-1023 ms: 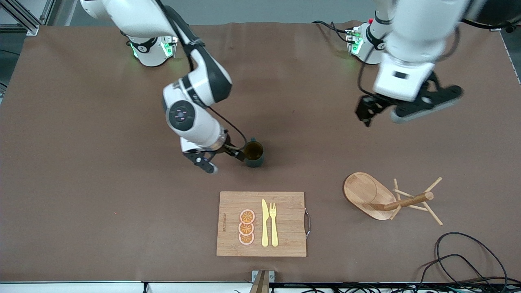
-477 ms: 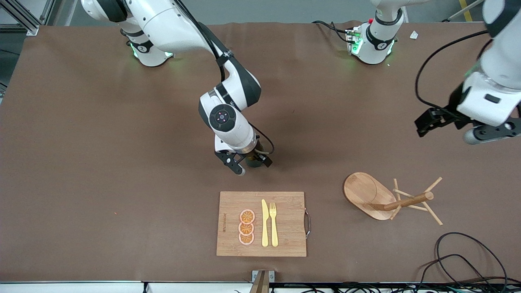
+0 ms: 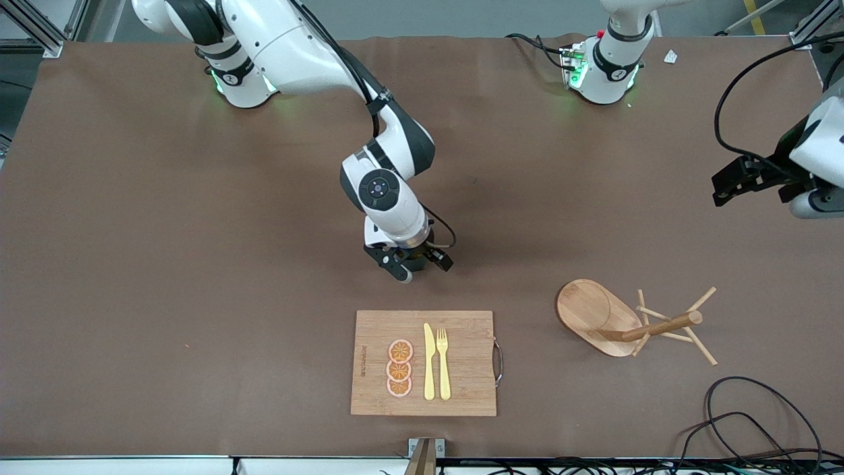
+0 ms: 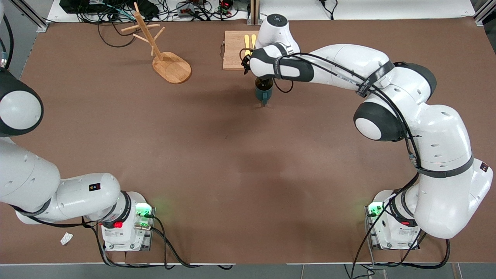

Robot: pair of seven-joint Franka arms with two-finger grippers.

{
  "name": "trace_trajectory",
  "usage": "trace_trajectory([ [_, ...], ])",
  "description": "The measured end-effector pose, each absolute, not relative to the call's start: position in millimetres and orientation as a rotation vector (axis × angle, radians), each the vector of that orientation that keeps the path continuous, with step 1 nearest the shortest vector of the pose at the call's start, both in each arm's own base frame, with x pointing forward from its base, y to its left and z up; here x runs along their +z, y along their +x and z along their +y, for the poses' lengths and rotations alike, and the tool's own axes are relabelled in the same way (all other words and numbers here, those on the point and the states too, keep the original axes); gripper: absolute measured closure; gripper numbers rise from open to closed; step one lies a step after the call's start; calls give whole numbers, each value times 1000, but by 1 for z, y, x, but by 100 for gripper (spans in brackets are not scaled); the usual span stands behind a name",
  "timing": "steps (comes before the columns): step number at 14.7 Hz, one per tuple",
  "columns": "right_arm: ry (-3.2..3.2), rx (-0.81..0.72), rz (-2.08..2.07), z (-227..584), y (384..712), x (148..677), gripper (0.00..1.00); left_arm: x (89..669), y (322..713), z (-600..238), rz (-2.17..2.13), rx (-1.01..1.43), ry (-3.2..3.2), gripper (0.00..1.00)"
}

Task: Transfer cup from left to right arm and place
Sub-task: 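Grasp the mug rim with the right gripper while the left gripper releases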

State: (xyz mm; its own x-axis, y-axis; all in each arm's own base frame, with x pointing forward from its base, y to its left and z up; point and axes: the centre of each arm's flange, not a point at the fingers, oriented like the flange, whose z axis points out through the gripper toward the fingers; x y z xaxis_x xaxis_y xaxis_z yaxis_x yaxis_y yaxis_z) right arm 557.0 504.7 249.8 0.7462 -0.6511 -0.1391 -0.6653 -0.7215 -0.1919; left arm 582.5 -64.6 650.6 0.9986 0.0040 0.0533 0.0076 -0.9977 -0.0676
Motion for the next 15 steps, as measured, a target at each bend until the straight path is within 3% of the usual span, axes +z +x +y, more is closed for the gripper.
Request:
trace_trajectory([
  [1,-2718,90,1036,507,555,248,3,657,577,-68,-2,-90,-3068,0],
  [3,-2719,89,1034,508,555,248,17,664,565,-77,5,-82,-3090,0],
  [4,-2721,87,1032,507,555,248,33,663,559,-77,-2,-67,-3106,0],
  [9,-2772,44,991,505,556,246,80,657,535,-61,59,-13,-3116,0],
  [10,-2781,38,979,504,556,246,80,657,533,-59,78,-10,-3115,0],
  [12,-2820,9,937,503,556,247,93,655,530,-57,95,15,-3114,0],
  [15,-2931,-16,832,493,561,253,95,654,529,-57,115,20,-3102,0],
])
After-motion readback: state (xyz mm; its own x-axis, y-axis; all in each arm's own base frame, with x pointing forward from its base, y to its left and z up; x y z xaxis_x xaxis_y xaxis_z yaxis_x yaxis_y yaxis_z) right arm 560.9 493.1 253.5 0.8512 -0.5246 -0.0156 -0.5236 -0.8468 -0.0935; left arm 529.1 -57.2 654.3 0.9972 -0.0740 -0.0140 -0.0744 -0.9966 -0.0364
